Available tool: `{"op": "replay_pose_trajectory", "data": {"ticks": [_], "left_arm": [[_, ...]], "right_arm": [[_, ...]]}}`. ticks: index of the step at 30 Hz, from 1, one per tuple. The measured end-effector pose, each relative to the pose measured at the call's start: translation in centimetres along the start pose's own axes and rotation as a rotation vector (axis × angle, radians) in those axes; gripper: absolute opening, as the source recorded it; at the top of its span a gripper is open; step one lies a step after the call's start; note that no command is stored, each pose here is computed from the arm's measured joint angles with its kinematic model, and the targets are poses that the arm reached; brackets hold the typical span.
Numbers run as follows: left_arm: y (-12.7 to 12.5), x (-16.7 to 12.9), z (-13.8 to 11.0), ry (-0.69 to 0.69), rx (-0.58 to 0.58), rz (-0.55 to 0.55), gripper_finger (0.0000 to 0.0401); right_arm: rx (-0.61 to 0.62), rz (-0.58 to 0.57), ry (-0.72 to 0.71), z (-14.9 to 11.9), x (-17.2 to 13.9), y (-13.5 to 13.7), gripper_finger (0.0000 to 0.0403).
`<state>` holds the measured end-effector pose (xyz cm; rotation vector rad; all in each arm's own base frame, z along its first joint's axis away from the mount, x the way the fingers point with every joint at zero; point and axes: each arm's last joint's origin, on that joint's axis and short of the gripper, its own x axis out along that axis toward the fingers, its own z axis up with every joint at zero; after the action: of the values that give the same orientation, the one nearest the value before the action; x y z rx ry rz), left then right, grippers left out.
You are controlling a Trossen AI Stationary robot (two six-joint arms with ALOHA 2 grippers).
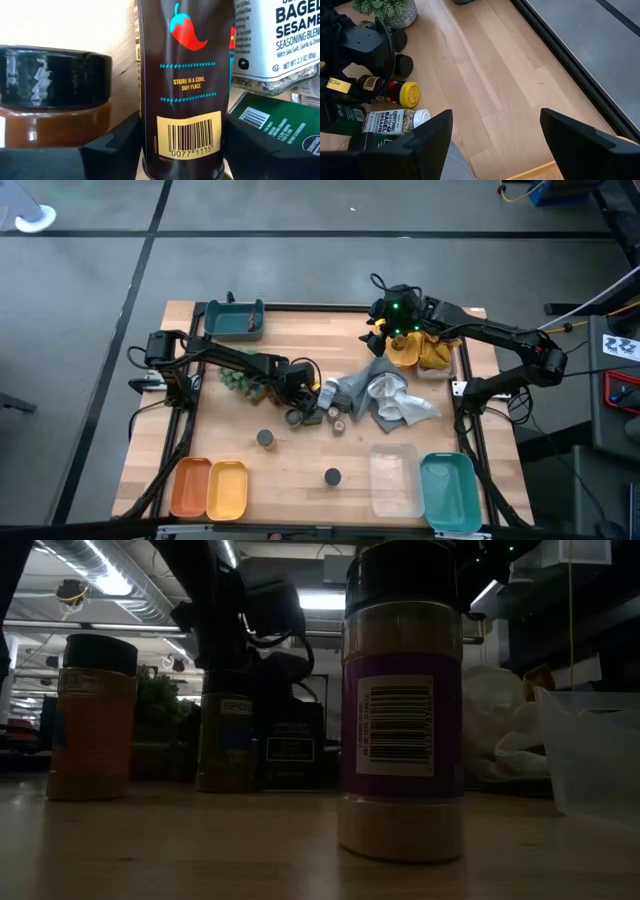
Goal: Sort spices by type
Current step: Put the yellow seasoning bottle into the top yellow bin
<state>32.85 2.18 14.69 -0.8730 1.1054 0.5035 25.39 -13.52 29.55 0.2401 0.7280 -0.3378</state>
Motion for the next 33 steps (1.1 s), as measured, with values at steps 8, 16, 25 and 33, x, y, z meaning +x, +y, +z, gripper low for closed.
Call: {"op": "replay_pose_trajectory", "data": {"ticks": [8,16,25,33], "left_arm": [[0.7,-0.3,1.1,0.020,-0.010,-0.046,0.0211],[0.9,-3.4,3.5,-0.129,0.093,-0.168,0.0211],[0.4,-6.1,6.4,-0.458,0.262,-0.250,0.0211],[-0.7,-7.7,8.1,-0.762,0.416,-0.251,0.0211]], "right_arm": [[-0.028,0.005,0.000,0.0,0.0,0.0,0.0298],[-0.124,0.092,-0.006,0.0,0.0,0.3,0.0298],[-0.132,0.102,-0.012,0.0,0.0,0.3,0.0298],[-0.143,0.158,-0.067,0.5,-0.1,0.5,0.0298]]}}
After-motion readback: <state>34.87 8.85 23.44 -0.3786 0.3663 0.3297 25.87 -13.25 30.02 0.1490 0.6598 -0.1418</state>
